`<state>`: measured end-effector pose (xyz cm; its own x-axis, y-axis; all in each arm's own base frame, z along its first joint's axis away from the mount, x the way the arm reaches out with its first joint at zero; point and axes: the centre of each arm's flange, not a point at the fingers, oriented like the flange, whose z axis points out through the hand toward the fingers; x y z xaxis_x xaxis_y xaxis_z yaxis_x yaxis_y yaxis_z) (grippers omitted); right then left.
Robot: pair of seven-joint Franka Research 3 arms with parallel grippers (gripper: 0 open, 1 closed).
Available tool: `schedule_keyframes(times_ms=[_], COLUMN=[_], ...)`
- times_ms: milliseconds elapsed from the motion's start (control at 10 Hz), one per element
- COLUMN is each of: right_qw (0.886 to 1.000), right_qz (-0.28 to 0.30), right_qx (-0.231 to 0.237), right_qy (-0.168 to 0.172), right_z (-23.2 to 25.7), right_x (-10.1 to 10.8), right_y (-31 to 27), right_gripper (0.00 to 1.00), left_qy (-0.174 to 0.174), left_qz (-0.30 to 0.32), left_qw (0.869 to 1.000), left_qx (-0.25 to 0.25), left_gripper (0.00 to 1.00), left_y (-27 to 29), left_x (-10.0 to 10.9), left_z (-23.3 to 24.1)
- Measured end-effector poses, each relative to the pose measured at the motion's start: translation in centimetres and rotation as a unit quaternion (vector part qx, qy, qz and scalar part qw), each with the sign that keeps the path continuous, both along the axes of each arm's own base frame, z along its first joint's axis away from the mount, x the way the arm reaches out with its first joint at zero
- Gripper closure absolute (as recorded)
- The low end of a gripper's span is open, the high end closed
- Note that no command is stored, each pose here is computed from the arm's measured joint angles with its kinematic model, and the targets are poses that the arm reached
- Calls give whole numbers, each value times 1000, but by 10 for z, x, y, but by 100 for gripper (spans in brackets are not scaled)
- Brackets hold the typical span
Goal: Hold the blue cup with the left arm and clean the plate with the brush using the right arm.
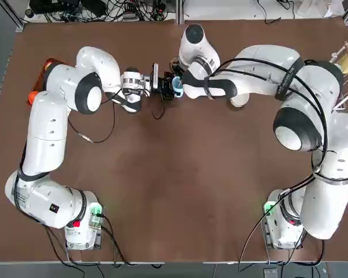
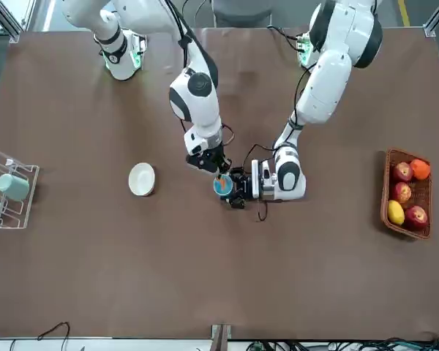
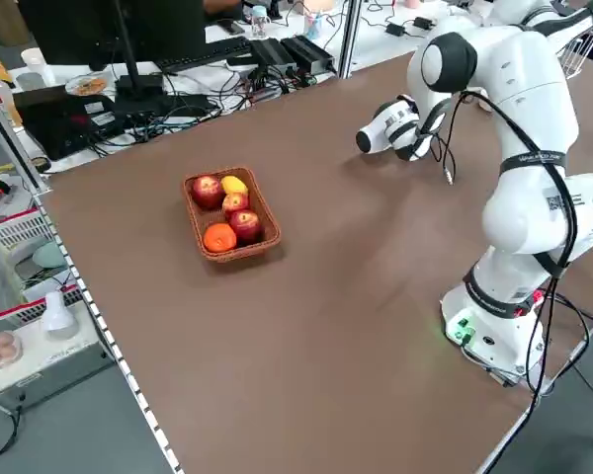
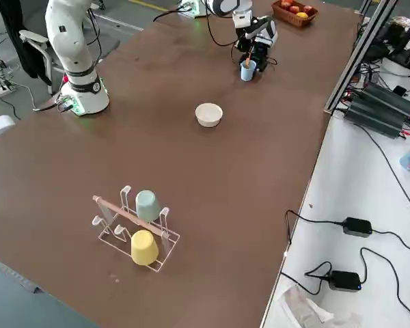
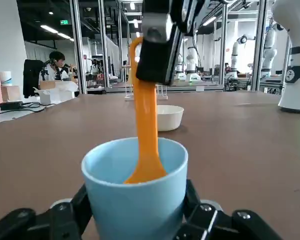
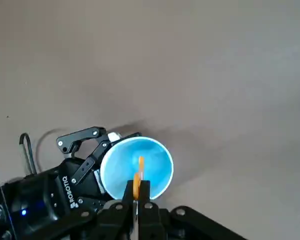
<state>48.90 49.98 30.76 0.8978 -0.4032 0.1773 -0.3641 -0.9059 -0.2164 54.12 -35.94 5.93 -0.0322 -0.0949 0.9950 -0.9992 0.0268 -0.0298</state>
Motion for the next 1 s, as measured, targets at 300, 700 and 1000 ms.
schedule_keyframes(times_ms=[300,700,1000], right_qw=[1000,999,999], right_qz=[-14,-33,-39], right_qx=[11,11,0], right_qy=[-4,-9,-1], right_z=[8,12,-2], right_x=[-1,13,15], right_y=[7,0,-6], right_gripper=[95,95,95], left_qy=[0,0,-1], left_qz=[0,0,0], left_qw=[1000,1000,1000], left_qx=[0,0,0], left_gripper=[27,27,27], left_y=[0,0,0], left_x=[0,0,0], left_z=[0,0,0])
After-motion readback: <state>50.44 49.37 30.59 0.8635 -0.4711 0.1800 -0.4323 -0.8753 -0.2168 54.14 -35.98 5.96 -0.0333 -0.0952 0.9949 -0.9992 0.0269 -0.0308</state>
